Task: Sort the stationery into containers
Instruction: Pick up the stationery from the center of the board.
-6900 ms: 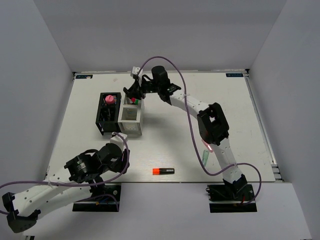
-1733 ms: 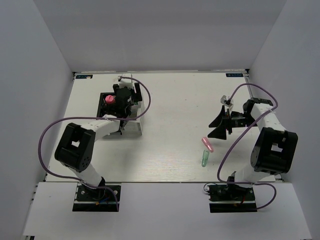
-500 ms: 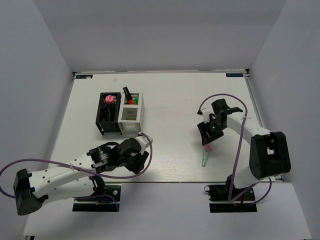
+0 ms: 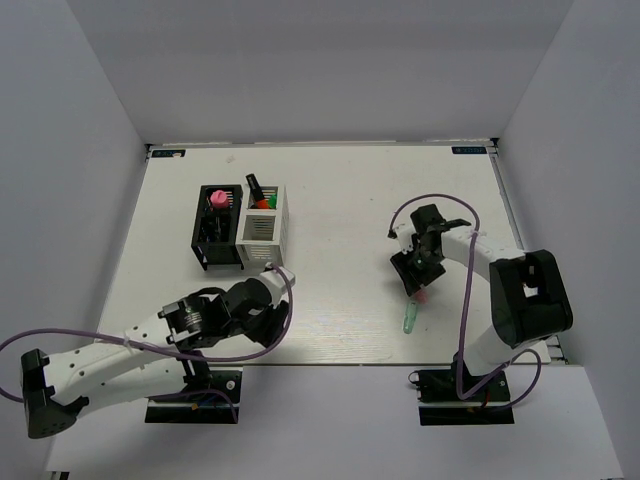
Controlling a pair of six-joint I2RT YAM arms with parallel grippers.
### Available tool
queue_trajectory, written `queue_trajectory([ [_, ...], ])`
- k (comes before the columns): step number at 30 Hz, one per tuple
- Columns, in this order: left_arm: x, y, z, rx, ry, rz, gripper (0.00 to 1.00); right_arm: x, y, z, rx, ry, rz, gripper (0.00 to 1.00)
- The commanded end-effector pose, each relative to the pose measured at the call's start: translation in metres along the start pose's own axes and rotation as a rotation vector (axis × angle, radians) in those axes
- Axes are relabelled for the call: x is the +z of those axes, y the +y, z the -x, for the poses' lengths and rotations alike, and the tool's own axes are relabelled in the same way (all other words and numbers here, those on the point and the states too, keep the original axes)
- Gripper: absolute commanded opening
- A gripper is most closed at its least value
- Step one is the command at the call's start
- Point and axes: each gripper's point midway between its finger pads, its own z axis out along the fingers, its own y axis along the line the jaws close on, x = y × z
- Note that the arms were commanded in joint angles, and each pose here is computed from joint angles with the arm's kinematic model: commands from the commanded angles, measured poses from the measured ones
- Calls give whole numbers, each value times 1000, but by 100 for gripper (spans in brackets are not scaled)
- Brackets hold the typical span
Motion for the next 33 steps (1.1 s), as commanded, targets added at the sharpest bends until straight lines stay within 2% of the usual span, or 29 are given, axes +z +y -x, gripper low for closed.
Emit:
queue_trajectory([
  [1, -3, 4, -3, -14, -11, 14, 64, 5, -2, -8, -26, 18, -22, 61],
  [4, -6, 6, -3, -20, -27, 17, 64, 10, -3, -14, -27, 37, -37, 58],
  [9, -14, 8, 1, -33, -62, 17, 64, 22, -5, -27, -51, 89, -83, 38],
  [14, -18, 12, 0, -47, -77, 27, 64, 29, -6, -33, -78, 126, -117, 26],
  [16, -19, 14, -1, -50, -82, 31, 64, 26, -4, -30, -92, 119, -116, 15],
  [19, -21, 13, 0, -53, -87, 24, 64, 15, 3, -15, -134, 65, -89, 1],
  [21, -24, 13, 1, -50, -91, 21, 64, -1, 18, -1, -191, -10, -22, 0],
  [23, -30, 13, 8, -55, -114, 19, 64, -25, 34, 29, -291, -94, 42, 0],
  [24, -36, 13, 15, -57, -141, 18, 64, -50, 50, 55, -351, -165, 102, 0],
  [25, -37, 14, 13, -55, -136, 21, 64, -51, 59, 51, -373, -156, 147, 0],
  [27, -44, 17, 21, -60, -174, 32, 64, -87, 84, 88, -472, -277, 238, 0],
  [31, -57, 27, 27, -87, -232, 67, 64, -123, 125, 134, -603, -406, 368, 0],
  [33, -67, 34, 32, -101, -276, 89, 64, -148, 145, 165, -639, -535, 420, 0],
])
